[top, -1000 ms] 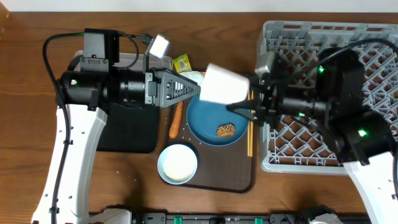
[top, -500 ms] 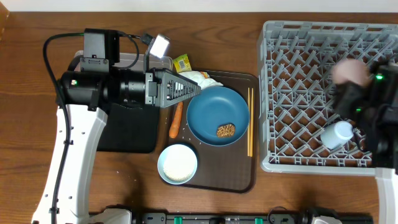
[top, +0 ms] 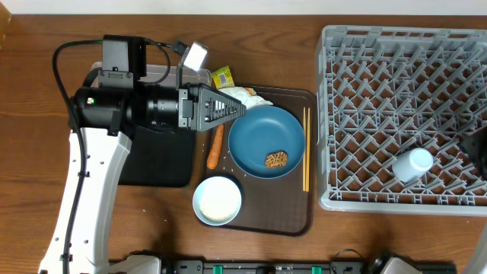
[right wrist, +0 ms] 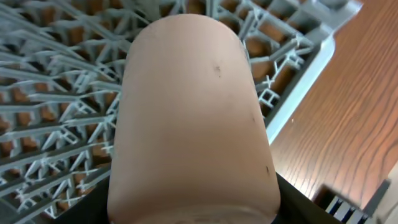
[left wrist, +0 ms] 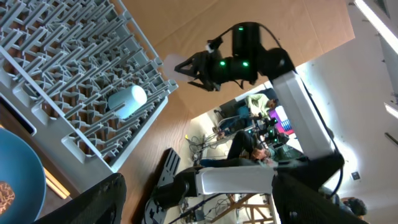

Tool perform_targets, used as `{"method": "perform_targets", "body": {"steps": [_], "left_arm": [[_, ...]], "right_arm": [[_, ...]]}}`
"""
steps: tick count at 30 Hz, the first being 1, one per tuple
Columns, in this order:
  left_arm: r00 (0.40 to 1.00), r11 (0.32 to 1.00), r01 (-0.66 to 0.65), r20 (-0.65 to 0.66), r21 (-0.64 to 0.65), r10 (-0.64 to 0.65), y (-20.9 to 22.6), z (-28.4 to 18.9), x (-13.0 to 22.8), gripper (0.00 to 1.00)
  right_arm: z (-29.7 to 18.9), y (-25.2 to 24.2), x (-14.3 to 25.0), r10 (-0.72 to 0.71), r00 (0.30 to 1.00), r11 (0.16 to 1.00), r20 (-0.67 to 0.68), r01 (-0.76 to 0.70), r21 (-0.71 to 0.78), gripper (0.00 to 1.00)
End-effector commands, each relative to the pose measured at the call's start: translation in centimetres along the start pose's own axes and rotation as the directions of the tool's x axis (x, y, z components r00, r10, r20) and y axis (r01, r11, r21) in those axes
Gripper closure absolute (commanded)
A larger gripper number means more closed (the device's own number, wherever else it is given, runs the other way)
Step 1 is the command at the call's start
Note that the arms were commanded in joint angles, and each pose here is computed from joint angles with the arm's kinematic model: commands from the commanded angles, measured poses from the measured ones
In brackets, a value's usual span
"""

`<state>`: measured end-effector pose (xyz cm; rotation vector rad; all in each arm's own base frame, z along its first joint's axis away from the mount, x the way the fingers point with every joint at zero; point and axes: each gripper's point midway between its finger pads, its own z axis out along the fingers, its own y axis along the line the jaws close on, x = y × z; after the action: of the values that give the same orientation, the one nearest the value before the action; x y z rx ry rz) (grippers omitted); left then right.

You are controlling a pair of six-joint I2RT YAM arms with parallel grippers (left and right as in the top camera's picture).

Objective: Sort waste into correct bins and load items into the dishwasher rack
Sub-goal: 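Place the pink cup upside down in the dish rack with the right gripper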

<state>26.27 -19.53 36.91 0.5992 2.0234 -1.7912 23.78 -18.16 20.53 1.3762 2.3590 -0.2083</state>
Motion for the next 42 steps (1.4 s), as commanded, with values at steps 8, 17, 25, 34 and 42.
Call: {"method": "perform_targets", "body": {"steps": [8, 17, 25, 34, 42], "left_arm": [[1.000, 1.000, -0.007, 0.001, -0.028, 0.007, 0.5, 0.0, 0.0, 0.24], [1.000, 1.000, -0.003, 0.000, -0.028, 0.003, 0.5, 0.0, 0.1, 0.23], [1.000, 1.000, -0.003, 0.000, -0.028, 0.003, 0.5, 0.0, 0.1, 0.23], [1.000, 1.000, -0.004, 0.000, -0.028, 0.004, 0.5, 0.0, 0.0, 0.23], [1.000, 1.000, -0.004, 0.000, -0.028, 0.004, 0.5, 0.0, 0.1, 0.23]], "right_arm": [[5.1, 1.5, 1.6, 0.077, 0.965, 0.992, -0.251, -0.099, -0.078, 0.62], [6.0, 1.4, 2.6, 0.078, 0.946, 0.993, -0.314, -0.101, -0.059, 0.59], [6.0, 0.4, 2.6, 0.099, 0.944, 0.993, -0.316, -0.114, -0.029, 0.67], [5.7, -0.2, 3.5, 0.091, 0.929, 0.994, -0.357, -0.105, -0.019, 0.66], [5.8, -0.3, 3.2, 0.089, 0.934, 0.994, -0.346, -0.102, -0.022, 0.45]]}}
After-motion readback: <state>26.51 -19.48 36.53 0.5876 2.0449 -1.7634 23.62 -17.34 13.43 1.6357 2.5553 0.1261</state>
